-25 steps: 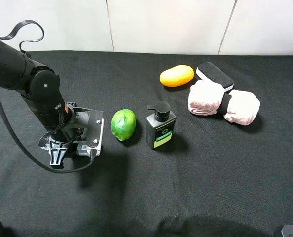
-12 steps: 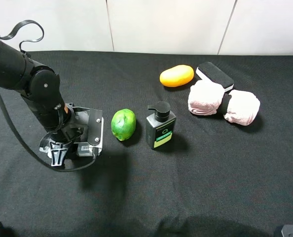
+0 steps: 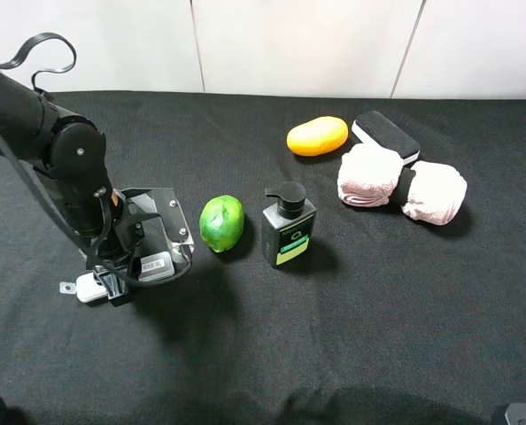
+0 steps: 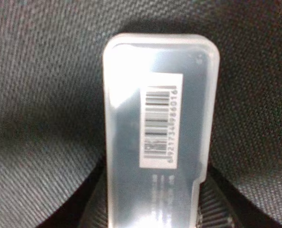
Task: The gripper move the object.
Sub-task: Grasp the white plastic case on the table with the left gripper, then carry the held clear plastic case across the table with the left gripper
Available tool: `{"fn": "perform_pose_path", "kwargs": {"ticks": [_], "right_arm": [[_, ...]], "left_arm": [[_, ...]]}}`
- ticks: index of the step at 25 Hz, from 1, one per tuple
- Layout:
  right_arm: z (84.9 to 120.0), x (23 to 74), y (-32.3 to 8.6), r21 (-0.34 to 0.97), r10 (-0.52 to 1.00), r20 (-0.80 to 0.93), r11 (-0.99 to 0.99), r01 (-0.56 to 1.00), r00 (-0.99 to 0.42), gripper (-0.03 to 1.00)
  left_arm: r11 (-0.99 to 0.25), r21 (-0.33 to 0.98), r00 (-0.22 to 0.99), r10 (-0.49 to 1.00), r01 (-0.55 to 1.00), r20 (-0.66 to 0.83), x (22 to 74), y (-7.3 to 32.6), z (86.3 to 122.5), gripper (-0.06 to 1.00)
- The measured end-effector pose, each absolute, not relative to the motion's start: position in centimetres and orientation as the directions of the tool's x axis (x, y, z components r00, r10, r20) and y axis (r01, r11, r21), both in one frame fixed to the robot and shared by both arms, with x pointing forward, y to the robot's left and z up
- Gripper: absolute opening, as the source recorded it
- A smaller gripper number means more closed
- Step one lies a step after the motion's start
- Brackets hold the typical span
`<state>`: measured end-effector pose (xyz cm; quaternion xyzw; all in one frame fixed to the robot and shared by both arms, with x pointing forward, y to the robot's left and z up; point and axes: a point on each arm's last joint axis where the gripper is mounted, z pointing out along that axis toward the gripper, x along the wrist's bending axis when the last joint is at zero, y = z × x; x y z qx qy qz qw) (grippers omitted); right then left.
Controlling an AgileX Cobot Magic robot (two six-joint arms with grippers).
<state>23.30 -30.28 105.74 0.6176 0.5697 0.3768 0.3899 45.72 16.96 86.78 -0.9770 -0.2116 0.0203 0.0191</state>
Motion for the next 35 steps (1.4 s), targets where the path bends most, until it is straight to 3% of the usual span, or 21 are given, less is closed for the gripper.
{"fn": "perform_pose_path", "kwargs": {"ticks": [9,19,35], "right_arm": [[105.7,23.3,-30.3,0.911,0.998,0.021,-0.047,0.41,0.067,0.69],[105.7,23.3,-30.3,0.911,0.998,0.021,-0.047,0.41,0.067,0.69],[105.7,23.3,-30.3,0.911,0.998,0.021,-0.047,0.41,0.067,0.69]], "left_arm": [[-0.769,-0.069,0.77,0.638,0.635,-0.027,45.6,17.0,86.8,0.45],[-0.631,-0.073,0.632,0.775,0.772,-0.015,45.6,17.0,86.8,0.45],[-0.457,-0.045,0.458,0.888,0.888,0.026,47.7,16.0,88.6,0.45]]}}
